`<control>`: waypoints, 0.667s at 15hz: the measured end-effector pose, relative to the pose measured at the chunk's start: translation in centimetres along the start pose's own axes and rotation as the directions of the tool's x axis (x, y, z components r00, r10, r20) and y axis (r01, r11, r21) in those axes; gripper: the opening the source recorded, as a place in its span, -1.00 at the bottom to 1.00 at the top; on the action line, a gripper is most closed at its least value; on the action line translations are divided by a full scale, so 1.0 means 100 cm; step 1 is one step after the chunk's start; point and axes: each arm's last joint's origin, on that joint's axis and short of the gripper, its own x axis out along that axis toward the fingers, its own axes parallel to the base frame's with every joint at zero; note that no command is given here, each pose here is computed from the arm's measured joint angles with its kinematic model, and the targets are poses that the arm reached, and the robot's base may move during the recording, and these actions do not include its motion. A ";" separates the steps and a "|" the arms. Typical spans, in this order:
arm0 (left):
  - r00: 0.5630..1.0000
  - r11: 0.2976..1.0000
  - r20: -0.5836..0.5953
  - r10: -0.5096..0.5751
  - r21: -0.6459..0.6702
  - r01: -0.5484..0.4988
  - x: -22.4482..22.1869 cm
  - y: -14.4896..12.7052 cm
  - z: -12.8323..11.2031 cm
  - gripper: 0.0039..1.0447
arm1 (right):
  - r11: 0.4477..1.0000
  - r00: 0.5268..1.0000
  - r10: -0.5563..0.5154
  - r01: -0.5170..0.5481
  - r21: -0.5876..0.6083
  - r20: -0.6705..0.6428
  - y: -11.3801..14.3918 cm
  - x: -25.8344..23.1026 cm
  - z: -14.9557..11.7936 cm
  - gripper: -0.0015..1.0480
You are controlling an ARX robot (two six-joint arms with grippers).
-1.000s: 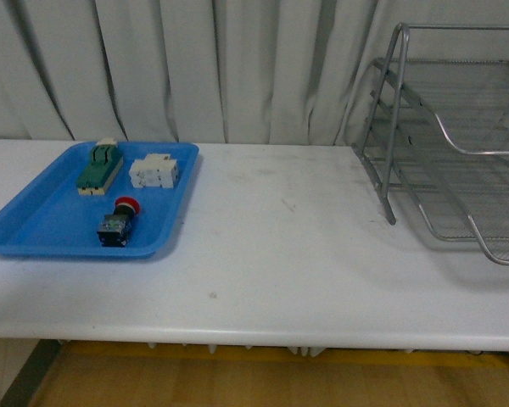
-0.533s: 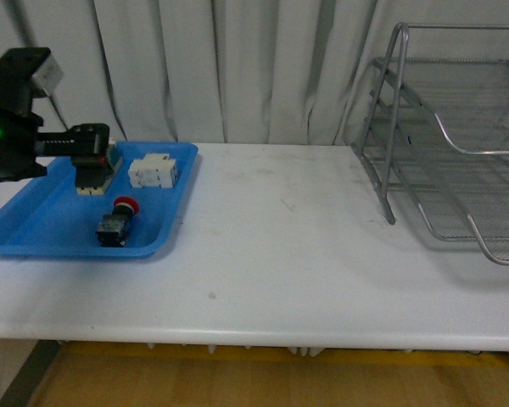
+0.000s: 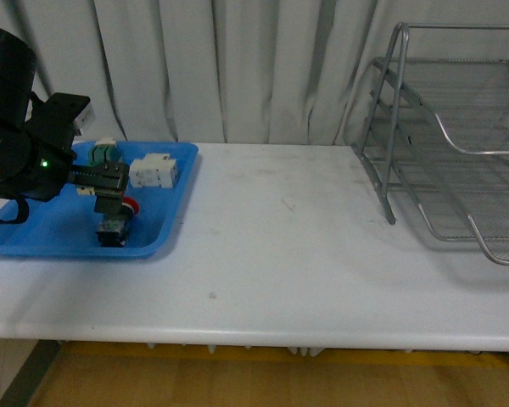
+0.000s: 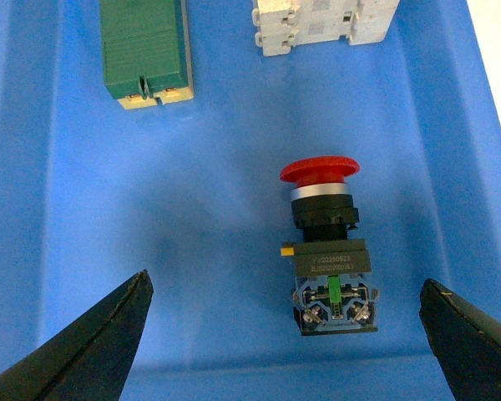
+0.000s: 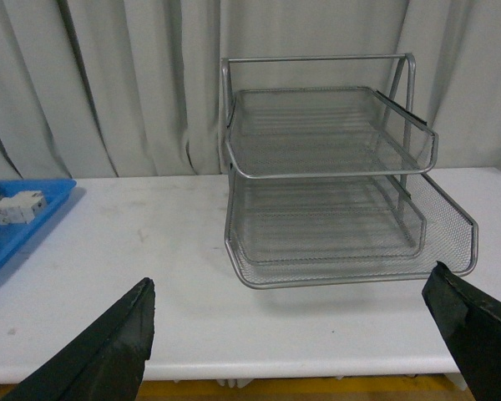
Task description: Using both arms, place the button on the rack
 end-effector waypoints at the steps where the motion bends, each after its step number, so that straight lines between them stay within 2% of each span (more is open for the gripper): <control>1: 1.000 1.000 -0.007 0.000 -0.004 0.000 0.007 0.000 0.001 0.88 | 1.000 1.000 0.000 0.000 0.000 0.000 0.000 0.000 0.000 0.87; 8: 0.998 0.997 -0.063 -0.023 -0.071 0.018 0.044 -0.003 -0.004 0.88 | 1.000 1.000 0.000 0.000 0.000 0.000 0.000 0.000 0.000 0.87; 10: 0.995 0.997 -0.099 -0.024 -0.074 0.016 0.057 -0.005 -0.015 0.88 | 1.000 1.000 0.000 0.000 0.000 0.000 0.000 0.000 0.000 0.87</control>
